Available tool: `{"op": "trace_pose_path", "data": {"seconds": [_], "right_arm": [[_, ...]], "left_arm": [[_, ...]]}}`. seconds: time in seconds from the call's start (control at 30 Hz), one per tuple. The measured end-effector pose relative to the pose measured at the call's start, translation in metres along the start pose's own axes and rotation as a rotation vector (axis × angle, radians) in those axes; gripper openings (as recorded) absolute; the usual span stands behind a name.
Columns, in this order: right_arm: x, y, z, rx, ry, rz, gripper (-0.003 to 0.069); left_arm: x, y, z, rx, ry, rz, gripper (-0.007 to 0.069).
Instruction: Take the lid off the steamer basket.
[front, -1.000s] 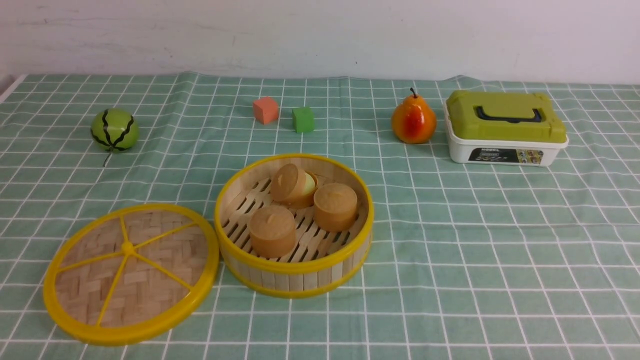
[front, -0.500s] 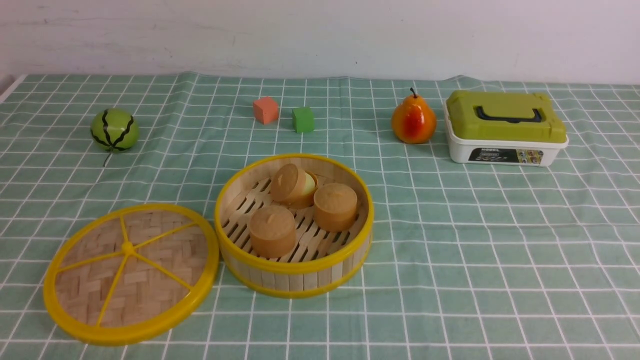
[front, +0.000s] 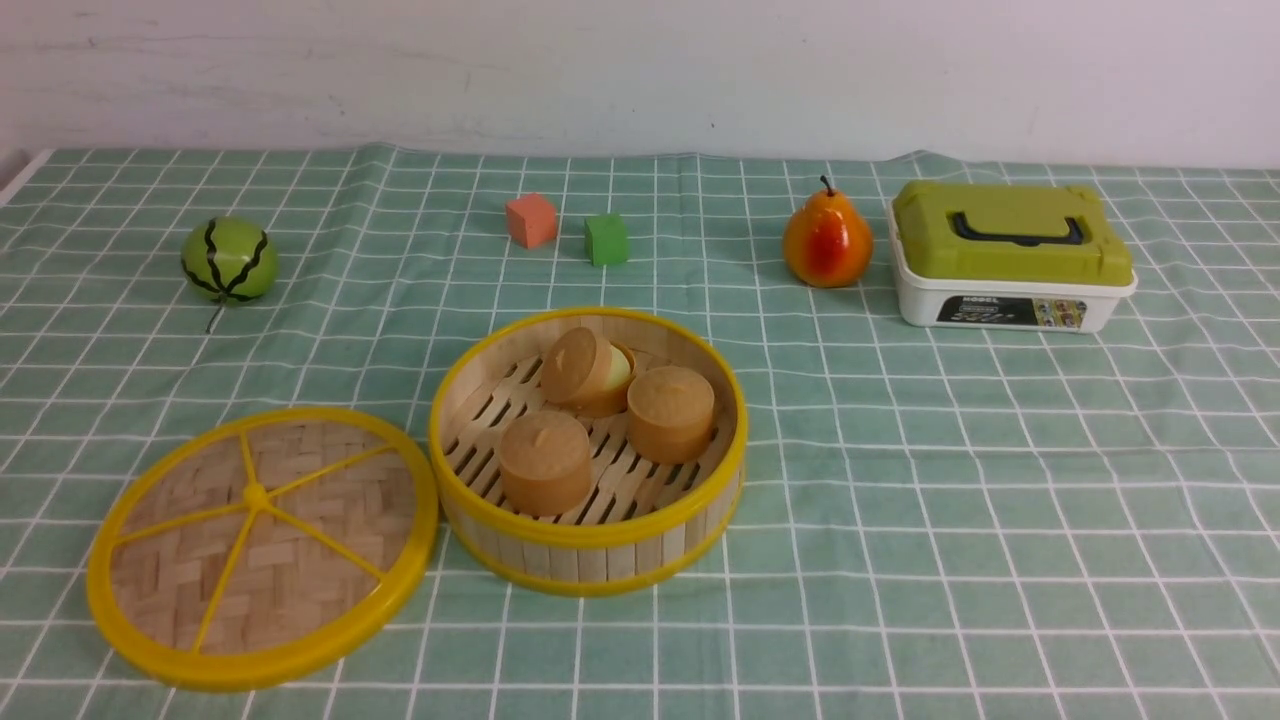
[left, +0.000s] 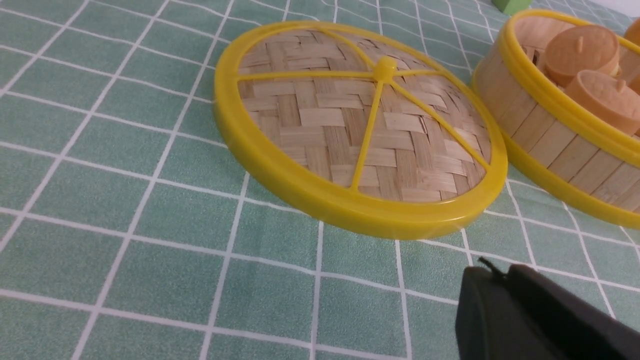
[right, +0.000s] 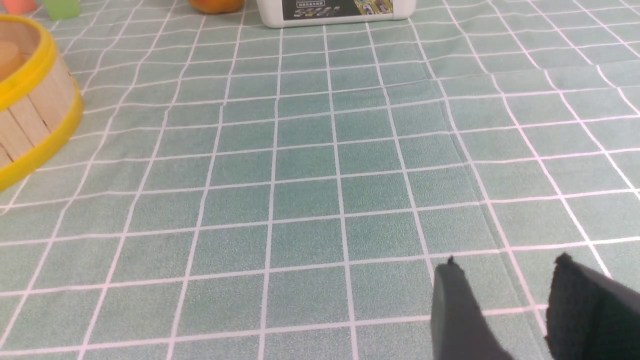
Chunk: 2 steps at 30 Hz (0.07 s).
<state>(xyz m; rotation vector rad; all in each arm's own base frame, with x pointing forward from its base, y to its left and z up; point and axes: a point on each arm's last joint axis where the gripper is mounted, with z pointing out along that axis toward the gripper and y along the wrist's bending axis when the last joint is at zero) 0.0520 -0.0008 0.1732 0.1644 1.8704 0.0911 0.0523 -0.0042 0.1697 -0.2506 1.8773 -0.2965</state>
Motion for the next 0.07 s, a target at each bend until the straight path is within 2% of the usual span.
{"op": "trace_pose_path", "data": {"seconds": [0.07], "right_arm": [[0.0, 0.0, 0.0, 0.0, 0.0, 0.0, 0.0241]], "left_arm": [[0.0001, 0.0, 0.0, 0.0, 0.001, 0.0, 0.0041]]}}
